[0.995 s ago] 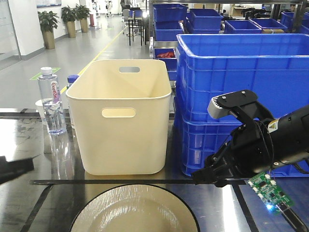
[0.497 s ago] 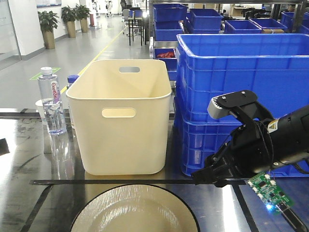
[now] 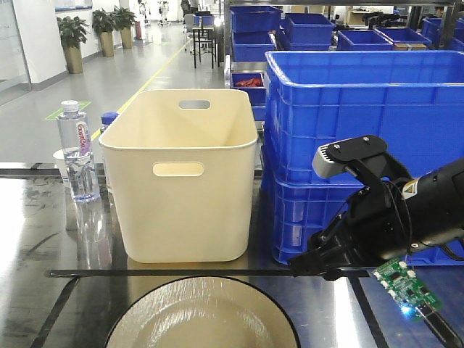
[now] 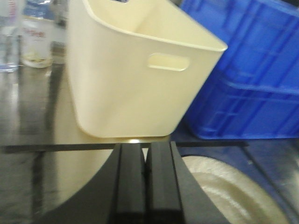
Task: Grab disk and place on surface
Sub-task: 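Open both grippers and raise them off the plate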
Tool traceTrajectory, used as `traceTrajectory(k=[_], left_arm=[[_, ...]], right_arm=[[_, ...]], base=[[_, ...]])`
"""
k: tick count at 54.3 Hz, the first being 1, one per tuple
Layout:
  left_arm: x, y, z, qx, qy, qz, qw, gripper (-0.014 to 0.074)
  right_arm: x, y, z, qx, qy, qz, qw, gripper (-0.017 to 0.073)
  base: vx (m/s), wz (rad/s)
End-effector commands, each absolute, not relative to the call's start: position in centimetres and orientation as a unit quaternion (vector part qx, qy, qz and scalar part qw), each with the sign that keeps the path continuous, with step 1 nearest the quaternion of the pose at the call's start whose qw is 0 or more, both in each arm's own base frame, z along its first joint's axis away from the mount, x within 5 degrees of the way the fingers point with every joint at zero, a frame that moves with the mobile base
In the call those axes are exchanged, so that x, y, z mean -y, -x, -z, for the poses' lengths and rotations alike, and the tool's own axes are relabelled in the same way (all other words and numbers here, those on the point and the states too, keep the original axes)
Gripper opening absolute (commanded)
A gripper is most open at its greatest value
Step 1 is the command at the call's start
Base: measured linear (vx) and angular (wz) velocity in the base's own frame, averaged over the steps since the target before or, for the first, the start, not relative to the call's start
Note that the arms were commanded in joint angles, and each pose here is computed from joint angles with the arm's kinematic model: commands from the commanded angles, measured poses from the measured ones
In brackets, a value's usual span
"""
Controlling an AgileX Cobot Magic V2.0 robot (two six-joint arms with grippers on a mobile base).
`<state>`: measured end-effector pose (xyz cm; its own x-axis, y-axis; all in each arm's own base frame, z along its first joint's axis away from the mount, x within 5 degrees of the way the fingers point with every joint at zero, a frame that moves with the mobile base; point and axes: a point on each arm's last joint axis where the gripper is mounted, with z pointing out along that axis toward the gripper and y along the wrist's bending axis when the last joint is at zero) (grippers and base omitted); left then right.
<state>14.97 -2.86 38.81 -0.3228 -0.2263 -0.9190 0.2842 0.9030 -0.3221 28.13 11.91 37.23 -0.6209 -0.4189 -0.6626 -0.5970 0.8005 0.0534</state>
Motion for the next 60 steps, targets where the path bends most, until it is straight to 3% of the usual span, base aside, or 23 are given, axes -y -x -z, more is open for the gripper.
traceTrajectory(k=[1, 14, 24, 47, 56, 60], left_arm=[[2.4, -13.7, -39.8, -0.763, 0.0, 0.191, 0.618, -0.0009], [1.2, -9.0, -37.4, -0.722, 0.023, 0.11, 0.683, -0.0009], [0.7, -6.0, -33.0, -0.704, 0.033, 0.079, 0.705, -0.0009], [-0.2, -5.5, -21.1, -0.659, 0.049, 0.032, 0.75, -0.0009], [-0.1, -5.4, -21.1, -0.67, -0.007, -0.02, 0.742, -0.0009], [-0.1, -5.4, -21.1, -0.67, 0.005, -0.006, 0.742, -0.0009]], right_arm=[[-11.7, -27.6, -39.7, -0.869, 0.278, -0.139, 0.385, 0.0582], [-11.7, -27.6, -39.7, -0.869, 0.279, -0.139, 0.384, 0.0582], [-11.7, -27.6, -39.7, -0.869, 0.279, -0.139, 0.384, 0.0582], [-11.7, -27.6, -39.7, -0.869, 0.279, -0.139, 0.384, 0.0582], [-11.7, -27.6, -39.7, -0.87, 0.279, -0.14, 0.382, 0.0582], [-11.7, -27.5, -39.7, -0.871, 0.28, -0.14, 0.379, 0.0582]], base=[[0.0, 0.0], [0.0, 0.0], [0.0, 0.0], [0.0, 0.0], [0.0, 0.0], [0.0, 0.0]])
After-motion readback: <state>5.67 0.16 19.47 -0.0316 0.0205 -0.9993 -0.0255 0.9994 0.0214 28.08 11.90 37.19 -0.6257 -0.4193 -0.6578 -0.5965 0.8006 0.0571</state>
